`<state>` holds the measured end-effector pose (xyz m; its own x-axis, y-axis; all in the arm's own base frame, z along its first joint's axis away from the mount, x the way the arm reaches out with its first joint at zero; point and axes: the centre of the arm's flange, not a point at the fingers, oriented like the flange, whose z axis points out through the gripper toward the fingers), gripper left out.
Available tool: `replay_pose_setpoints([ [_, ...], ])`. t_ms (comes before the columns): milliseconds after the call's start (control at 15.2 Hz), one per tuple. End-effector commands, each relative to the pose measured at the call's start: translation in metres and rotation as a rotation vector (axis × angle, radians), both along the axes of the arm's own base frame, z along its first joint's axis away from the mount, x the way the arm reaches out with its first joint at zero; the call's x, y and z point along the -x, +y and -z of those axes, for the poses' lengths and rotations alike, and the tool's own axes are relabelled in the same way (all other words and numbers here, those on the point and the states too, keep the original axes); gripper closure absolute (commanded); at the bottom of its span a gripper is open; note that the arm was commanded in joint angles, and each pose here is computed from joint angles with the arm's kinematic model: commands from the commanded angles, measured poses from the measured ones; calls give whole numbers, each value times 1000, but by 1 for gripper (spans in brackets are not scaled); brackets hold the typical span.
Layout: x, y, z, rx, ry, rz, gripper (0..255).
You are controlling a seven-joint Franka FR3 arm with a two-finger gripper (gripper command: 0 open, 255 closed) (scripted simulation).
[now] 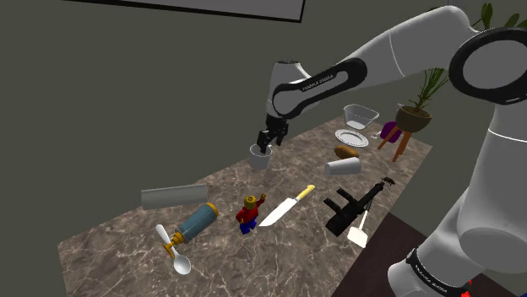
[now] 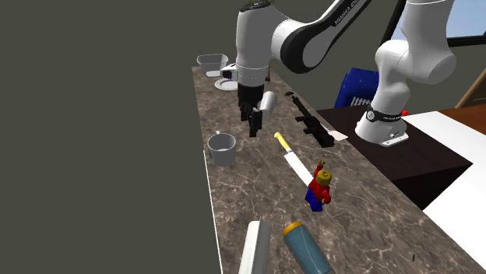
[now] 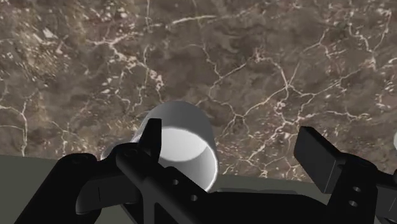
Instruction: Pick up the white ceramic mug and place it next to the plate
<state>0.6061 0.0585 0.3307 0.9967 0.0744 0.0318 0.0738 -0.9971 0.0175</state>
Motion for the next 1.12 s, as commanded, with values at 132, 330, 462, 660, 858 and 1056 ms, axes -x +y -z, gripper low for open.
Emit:
replay_pose_setpoints([
  [132,-42,10,33,17,-10,0,0],
  [330,-73,17,57,30,-18,1,0],
  [462,-81,18,68,33,-20,1,0],
  [660,-82,17,83,33,-20,1,0],
  [858,-83,16,99,33,-20,1,0],
  [1056,-83,16,102,33,-20,1,0],
])
